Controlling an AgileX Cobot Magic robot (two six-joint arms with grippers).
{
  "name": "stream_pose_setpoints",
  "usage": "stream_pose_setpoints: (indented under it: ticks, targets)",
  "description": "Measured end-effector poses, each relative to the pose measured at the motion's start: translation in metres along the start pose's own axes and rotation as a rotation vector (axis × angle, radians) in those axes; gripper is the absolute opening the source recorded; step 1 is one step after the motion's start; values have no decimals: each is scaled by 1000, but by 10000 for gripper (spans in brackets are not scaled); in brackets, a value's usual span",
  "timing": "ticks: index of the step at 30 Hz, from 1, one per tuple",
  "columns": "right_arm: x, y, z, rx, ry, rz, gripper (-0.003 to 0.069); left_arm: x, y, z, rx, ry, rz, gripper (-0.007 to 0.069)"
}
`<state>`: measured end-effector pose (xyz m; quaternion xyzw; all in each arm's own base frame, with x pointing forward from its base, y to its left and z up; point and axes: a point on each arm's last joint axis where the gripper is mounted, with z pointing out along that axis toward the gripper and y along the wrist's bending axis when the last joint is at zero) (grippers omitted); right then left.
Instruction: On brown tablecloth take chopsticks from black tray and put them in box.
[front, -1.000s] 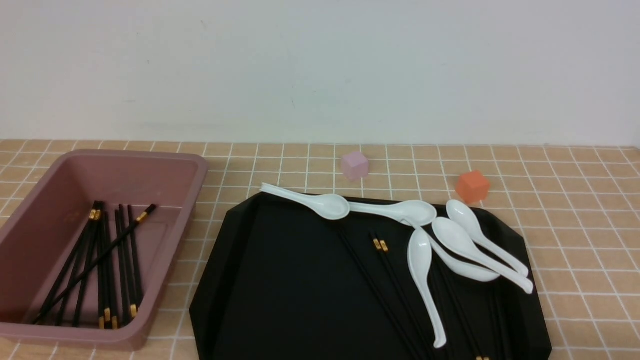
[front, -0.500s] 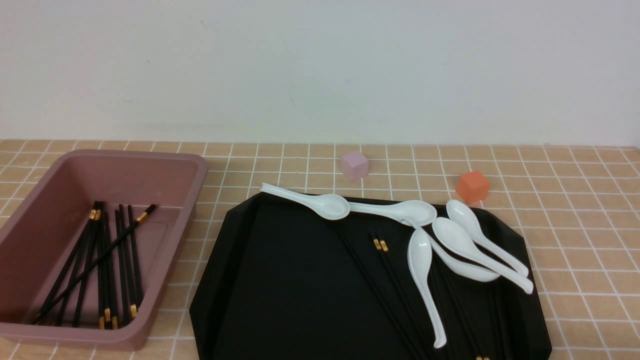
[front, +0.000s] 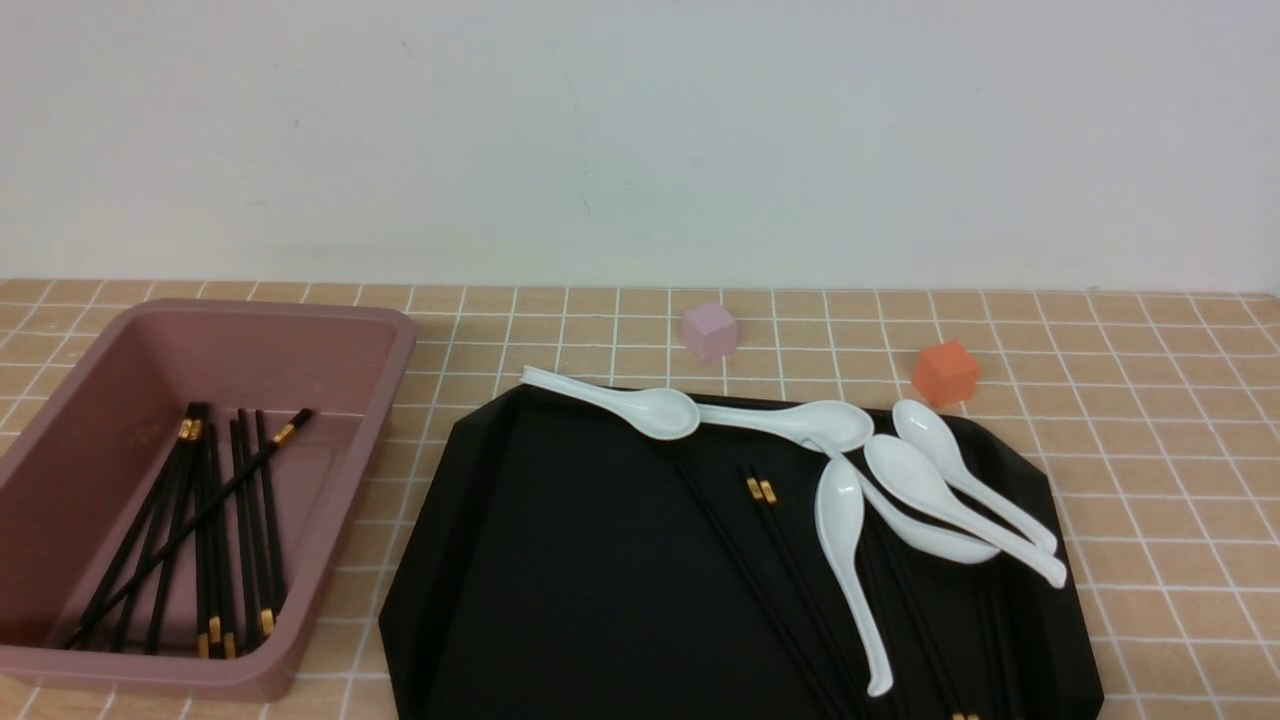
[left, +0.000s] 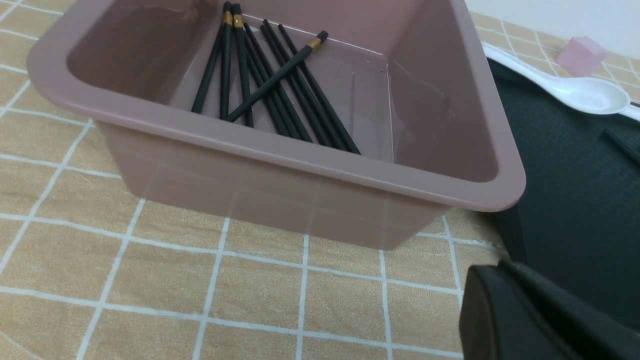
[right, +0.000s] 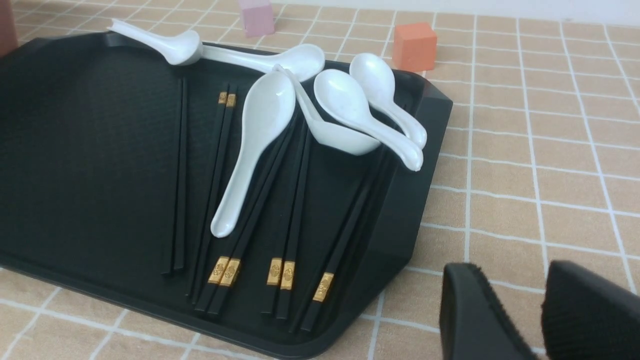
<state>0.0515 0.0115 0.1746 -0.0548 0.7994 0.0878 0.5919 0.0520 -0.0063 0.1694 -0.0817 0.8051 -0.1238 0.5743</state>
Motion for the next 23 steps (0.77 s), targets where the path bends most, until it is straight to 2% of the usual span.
stream_pose_setpoints:
  ticks: [23]
  targets:
    - [0, 0, 0, 0, 0, 0, 240, 0, 0, 0, 0, 0, 0, 31]
